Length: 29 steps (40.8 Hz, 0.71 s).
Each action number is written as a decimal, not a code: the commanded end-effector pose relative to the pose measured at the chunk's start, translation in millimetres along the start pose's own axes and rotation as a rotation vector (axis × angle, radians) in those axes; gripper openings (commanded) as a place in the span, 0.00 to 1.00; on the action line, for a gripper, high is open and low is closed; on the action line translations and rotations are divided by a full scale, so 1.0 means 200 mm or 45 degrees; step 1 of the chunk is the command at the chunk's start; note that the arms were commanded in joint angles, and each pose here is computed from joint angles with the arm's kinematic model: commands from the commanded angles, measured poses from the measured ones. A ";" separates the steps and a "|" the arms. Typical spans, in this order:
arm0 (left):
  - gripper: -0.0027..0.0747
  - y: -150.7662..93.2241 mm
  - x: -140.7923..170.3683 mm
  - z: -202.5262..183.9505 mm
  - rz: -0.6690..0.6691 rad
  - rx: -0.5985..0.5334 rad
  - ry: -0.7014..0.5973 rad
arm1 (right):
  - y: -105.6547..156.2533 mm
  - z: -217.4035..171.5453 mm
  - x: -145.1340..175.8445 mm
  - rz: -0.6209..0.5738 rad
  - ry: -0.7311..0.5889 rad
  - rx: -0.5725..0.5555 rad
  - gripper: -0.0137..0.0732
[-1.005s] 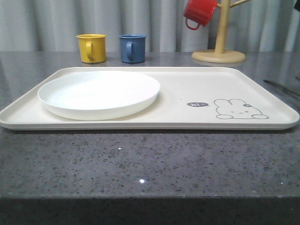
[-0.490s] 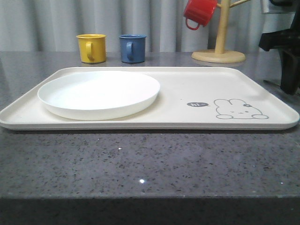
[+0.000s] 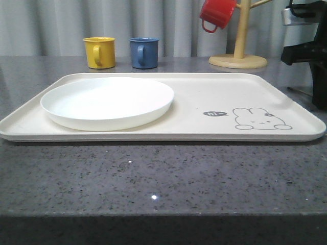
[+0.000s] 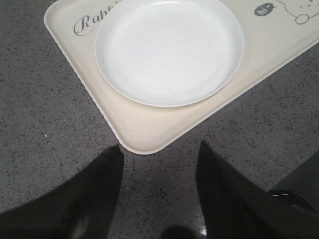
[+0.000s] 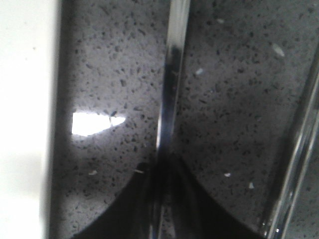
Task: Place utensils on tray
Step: 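Lower the right gripper onto the silver fork and grasp it, then carry the fork with the right gripper and set it beside the plate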
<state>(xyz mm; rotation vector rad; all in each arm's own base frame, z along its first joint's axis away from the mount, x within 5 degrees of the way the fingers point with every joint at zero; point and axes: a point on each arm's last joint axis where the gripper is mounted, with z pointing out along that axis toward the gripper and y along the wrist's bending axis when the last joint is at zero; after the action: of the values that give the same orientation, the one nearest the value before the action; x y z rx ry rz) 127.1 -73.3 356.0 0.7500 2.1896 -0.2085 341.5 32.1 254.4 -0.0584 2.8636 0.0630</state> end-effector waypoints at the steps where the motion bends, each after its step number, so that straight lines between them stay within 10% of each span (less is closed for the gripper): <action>1: 0.47 0.00 -0.06 -0.04 -0.019 0.002 -0.111 | 0.01 -0.11 -0.02 -0.002 -0.085 -0.010 0.14; 11: 0.47 0.00 -0.06 -0.04 -0.019 0.002 -0.111 | 0.09 -0.35 -0.05 -0.136 -0.132 -0.030 0.13; 29: 0.47 0.00 -0.06 -0.04 -0.019 0.002 -0.111 | 0.63 -0.39 -0.09 -0.288 -0.146 -0.173 0.13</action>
<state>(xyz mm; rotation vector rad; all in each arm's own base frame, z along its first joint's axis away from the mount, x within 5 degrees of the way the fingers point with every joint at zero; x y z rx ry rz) 127.1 -73.3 356.0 0.7500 2.1896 -0.2085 332.9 142.1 322.0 -0.4553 2.7830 0.1597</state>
